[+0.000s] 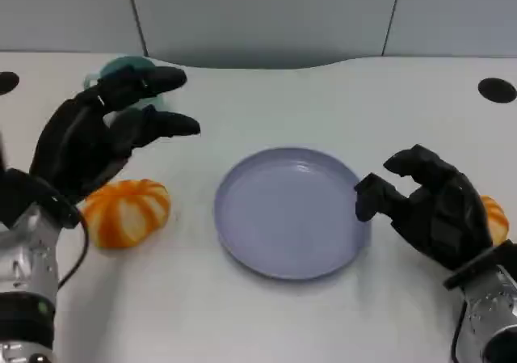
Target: Grasp the bread from the table and place it into the plate.
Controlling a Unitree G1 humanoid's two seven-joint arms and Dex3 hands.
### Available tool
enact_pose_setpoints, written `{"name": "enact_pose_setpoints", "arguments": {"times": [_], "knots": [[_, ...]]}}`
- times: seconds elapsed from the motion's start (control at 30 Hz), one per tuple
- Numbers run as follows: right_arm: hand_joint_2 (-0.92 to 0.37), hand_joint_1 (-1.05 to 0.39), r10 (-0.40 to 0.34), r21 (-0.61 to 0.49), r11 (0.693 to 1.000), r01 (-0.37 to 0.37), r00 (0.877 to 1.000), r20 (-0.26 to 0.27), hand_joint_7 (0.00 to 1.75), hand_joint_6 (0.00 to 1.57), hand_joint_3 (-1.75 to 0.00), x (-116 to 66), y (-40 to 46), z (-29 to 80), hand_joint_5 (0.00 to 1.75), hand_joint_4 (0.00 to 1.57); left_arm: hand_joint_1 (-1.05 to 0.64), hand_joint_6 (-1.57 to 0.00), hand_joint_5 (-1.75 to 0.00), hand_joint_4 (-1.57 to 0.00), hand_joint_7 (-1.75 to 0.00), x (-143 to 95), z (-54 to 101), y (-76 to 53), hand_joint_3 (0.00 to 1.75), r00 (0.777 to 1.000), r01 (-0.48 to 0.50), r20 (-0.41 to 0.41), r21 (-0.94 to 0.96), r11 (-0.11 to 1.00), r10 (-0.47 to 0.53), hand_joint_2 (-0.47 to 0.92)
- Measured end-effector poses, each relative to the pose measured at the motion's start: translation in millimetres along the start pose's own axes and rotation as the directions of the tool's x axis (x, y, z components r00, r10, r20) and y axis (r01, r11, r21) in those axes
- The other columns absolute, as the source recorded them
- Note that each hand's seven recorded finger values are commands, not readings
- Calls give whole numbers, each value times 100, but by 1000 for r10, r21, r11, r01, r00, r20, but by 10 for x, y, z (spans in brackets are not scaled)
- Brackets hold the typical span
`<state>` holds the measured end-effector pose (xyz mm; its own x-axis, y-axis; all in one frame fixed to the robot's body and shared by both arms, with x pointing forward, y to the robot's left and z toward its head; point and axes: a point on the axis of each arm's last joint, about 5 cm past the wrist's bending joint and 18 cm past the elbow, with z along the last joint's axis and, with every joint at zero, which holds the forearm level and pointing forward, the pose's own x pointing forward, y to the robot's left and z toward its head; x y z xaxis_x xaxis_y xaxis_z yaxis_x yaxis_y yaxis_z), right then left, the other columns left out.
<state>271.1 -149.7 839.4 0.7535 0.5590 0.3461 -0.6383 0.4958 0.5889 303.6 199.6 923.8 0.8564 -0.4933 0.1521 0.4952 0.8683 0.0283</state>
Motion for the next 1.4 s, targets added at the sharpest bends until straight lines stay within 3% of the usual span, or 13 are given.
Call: {"name": "enact_pose_setpoints", "arguments": {"times": [0.13, 0.27, 0.33, 0.47, 0.53, 0.67, 0.97, 1.1, 1.27, 1.4], "knots": [[-83, -45, -3, -1, 1000, 3, 1000, -1, 54, 103, 0, 1, 1, 0, 148, 76, -103, -41, -57, -14, -7, 115, 79, 30, 15, 988, -11, -129, 462, 887, 79, 92], [-83, -47, -2, -6, 1000, 2, 1000, -3, 55, 102, 0, 10, 3, 10, 153, 74, -105, -39, -52, -9, -4, 260, 105, 40, 15, 972, 79, -194, 801, 594, 133, 92], [-83, -46, 1, -21, 1000, -1, 1000, 0, 55, 102, 0, 18, 5, 32, 154, 73, -105, -37, -51, -8, -3, 303, 103, 59, 16, 967, 119, -202, 895, 429, 154, 92], [-84, -45, -6, -38, 999, 6, 1000, 10, 57, 101, 0, 5, 4, 59, 152, 74, -105, -31, -43, -1, -1, 302, 52, 70, 19, 959, 153, -219, 933, 325, 179, 92], [-83, -45, -16, -42, 999, 16, 1000, 14, 58, 101, 0, -10, 5, 59, 151, 75, -105, -27, -29, 0, -1, 282, -2, 59, 20, 948, 185, -253, 932, 313, 195, 92], [-84, -43, -21, -44, 999, 22, 1000, 16, 58, 100, 0, -18, 7, 64, 152, 74, -105, -21, -20, 0, 0, 264, -99, 15, 18, 917, 246, -324, 919, 309, 231, 92], [-83, -45, -13, -36, 999, 14, 1000, 17, 58, 100, 0, -24, 11, 65, 151, 76, -105, -17, -17, 0, -1, 145, -424, -201, 27, 848, 335, -455, 857, 391, 272, 92], [-83, -44, -2, -38, 999, 3, 1000, 29, 59, 100, 0, -50, 12, 57, 149, 79, -105, -17, -18, -1, 0, 110, -496, -251, 29, 826, 347, -483, 842, 412, 291, 92], [-82, -45, 8, -28, 1000, -7, 999, 42, 58, 100, 0, -71, 16, 34, 148, 79, -105, -18, -20, 0, -1, 50, -586, -298, 21, 790, 355, -516, 825, 439, 332, 92], [-85, -45, 8, -36, 999, -6, 999, 47, 56, 98, -1, -86, 13, 48, 146, 78, -101, -22, -24, -6, -2, 49, -592, -297, 9, 775, 342, -519, 825, 451, 360, 91]]}}
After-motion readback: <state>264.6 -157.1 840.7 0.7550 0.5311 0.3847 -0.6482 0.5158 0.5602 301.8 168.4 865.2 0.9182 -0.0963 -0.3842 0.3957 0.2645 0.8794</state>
